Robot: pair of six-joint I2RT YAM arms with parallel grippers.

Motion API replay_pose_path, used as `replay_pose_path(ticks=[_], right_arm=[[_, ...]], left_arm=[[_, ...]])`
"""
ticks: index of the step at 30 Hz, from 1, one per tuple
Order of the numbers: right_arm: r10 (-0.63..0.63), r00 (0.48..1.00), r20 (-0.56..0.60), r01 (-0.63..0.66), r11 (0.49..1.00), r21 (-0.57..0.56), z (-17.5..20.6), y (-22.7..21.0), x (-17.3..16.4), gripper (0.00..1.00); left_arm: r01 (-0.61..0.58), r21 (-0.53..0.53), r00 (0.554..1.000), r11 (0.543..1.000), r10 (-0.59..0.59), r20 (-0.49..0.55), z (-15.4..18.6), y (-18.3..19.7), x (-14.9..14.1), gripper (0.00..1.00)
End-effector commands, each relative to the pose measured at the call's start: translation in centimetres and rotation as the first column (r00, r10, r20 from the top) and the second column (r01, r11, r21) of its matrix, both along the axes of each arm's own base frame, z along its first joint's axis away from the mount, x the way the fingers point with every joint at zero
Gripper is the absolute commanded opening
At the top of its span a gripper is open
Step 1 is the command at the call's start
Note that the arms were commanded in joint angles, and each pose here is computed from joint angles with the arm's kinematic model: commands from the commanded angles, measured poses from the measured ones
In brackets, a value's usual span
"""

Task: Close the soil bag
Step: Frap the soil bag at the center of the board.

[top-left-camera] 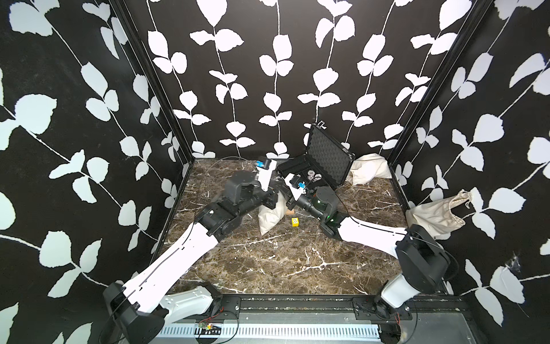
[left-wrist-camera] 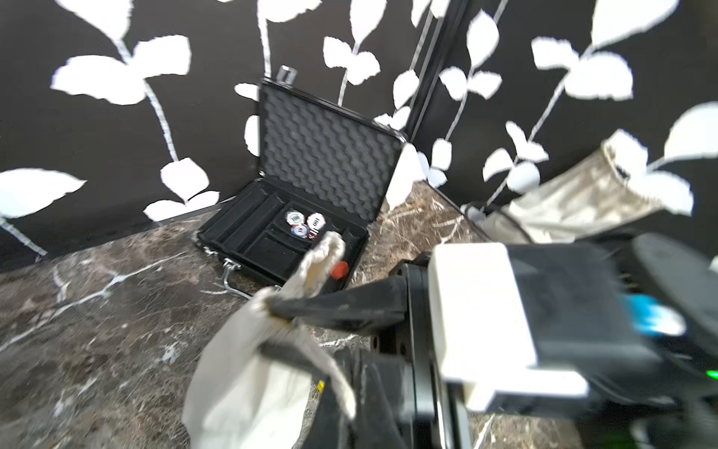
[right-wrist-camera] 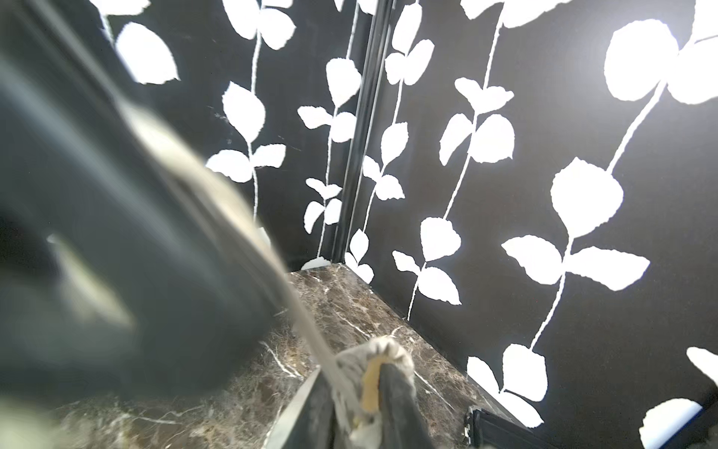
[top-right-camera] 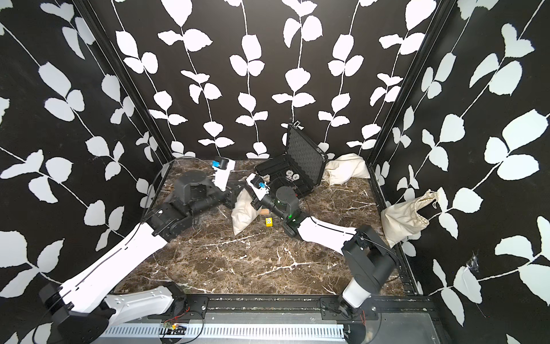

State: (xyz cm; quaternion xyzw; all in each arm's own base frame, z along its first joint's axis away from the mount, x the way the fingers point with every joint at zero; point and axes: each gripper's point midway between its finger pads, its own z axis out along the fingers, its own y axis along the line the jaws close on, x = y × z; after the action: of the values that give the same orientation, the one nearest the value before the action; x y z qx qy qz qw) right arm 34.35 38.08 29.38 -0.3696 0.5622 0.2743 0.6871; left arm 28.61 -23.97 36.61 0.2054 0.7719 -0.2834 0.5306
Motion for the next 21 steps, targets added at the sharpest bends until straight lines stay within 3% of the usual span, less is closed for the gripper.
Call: replay_pose_path(ticks=[1,6,9,13,14,21], right_arm=[[-0.166,0.969,-0.18,0.145,0.982,-0.125,-8.0,-1.9,3.8,0.18],[-0.419,0.843,-0.337,0.303,0.888,-0.345,-18.2,-7.1,4.6,0.16],[-0.415,0.838,-0.356,0.297,0.892,-0.342,-18.9,-8.3,3.2,0.18],[-0.199,0.927,-0.319,0.12,0.961,-0.251,-14.0,-4.5,0.5,0.23],[-0.111,0.957,-0.267,0.051,0.974,-0.223,-11.1,-2.6,-0.6,0.28],[0.129,0.986,-0.102,-0.135,0.989,-0.059,0.6,2.2,-4.2,0.53]], left_arm=[[0.019,-0.155,0.994,0.988,-0.001,0.112,6.3,2.6,-2.4,0.0],[-0.102,-0.205,0.963,0.973,0.148,0.225,11.4,8.0,-4.3,0.0],[-0.154,-0.19,0.947,0.97,0.2,0.252,12.2,9.5,-4.7,0.0],[-0.075,-0.188,0.968,0.979,0.117,0.22,11.2,7.5,-4.1,0.0],[-0.053,-0.183,0.975,0.982,0.09,0.203,10.7,6.8,-3.7,0.0],[0.032,-0.203,0.987,0.979,0.001,0.163,10.6,4.5,-2.9,0.0]])
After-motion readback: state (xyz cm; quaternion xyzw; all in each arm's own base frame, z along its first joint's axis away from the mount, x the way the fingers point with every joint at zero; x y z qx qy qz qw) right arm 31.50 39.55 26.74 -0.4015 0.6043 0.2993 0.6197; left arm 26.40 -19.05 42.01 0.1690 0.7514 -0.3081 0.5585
